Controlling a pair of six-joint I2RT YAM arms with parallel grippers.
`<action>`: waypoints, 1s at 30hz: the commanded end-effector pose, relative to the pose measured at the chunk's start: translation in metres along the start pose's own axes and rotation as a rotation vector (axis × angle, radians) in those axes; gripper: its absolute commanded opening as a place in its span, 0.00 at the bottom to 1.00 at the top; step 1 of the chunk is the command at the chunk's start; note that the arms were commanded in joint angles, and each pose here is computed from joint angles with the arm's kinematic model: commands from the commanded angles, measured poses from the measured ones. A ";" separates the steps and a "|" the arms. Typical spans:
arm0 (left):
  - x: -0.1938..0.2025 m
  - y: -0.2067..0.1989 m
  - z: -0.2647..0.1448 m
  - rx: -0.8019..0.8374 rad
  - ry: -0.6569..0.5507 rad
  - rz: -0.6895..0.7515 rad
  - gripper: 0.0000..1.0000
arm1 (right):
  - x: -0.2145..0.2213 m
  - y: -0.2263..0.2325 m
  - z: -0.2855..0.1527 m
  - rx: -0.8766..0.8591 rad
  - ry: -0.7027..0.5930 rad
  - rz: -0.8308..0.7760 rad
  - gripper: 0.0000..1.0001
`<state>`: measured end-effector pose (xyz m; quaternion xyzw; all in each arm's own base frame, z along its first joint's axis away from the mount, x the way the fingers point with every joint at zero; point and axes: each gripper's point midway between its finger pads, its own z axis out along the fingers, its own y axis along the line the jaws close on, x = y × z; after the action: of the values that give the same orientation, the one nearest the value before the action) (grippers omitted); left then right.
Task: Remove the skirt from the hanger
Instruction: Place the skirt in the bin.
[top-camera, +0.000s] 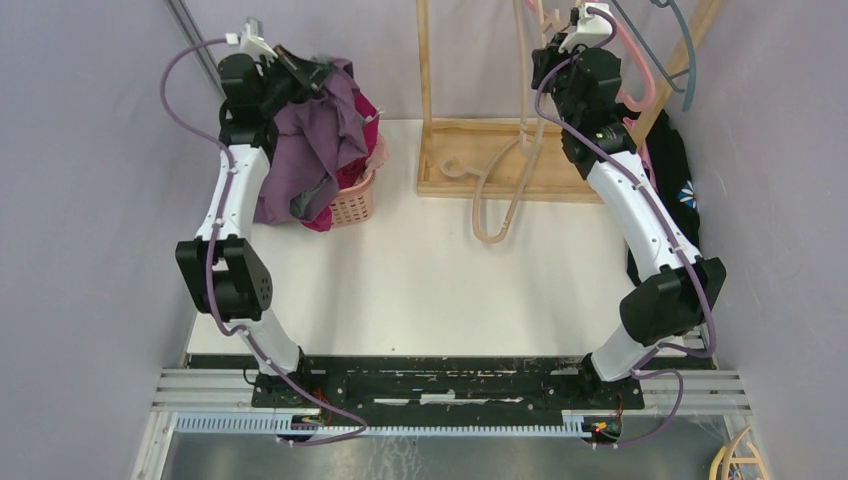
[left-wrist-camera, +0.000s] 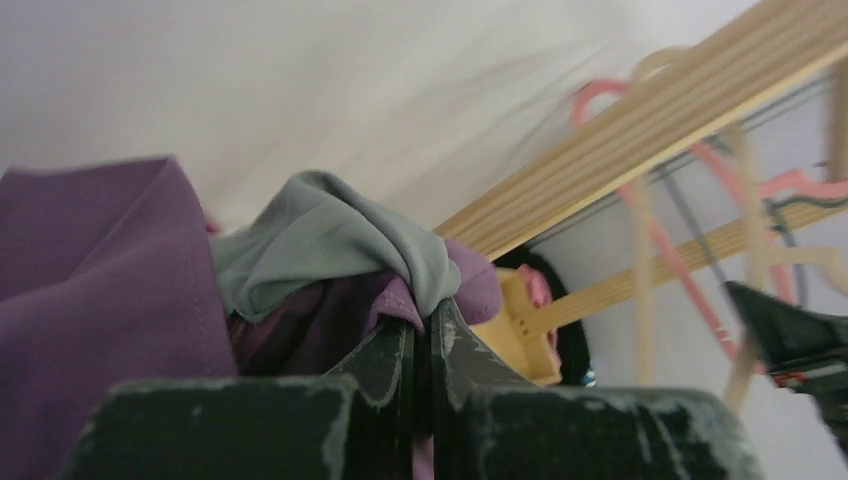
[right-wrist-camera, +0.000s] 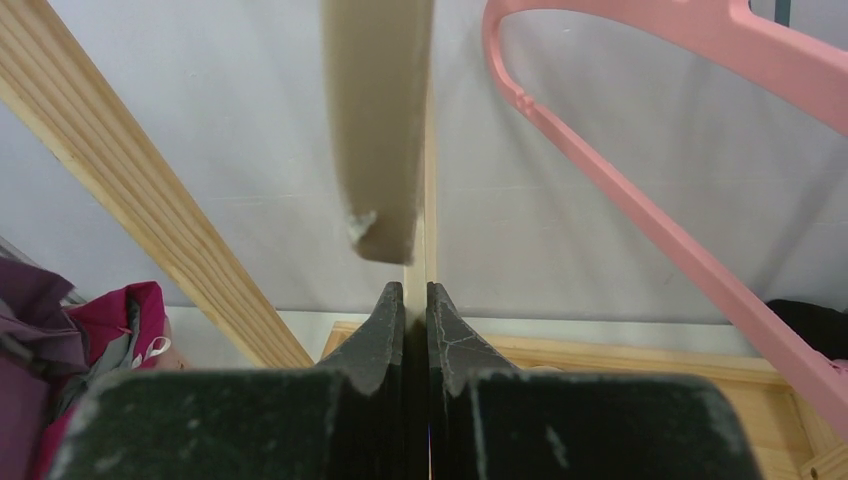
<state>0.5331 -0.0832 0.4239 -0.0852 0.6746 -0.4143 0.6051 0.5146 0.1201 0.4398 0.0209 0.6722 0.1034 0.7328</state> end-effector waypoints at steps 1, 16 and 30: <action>0.027 0.058 -0.016 -0.245 0.042 0.083 0.03 | -0.024 -0.006 0.001 0.017 -0.086 0.001 0.01; 0.222 0.257 -0.041 -0.902 0.785 0.326 0.03 | -0.002 -0.020 0.004 0.049 -0.050 0.006 0.01; 0.295 0.272 -0.076 -0.875 1.007 0.370 0.23 | 0.019 -0.040 0.003 0.085 -0.024 0.044 0.01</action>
<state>0.5764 -0.0492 0.1317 -0.0758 0.9077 -0.0113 0.4126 0.5299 0.0878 0.3628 0.0543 0.7189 0.0713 0.6893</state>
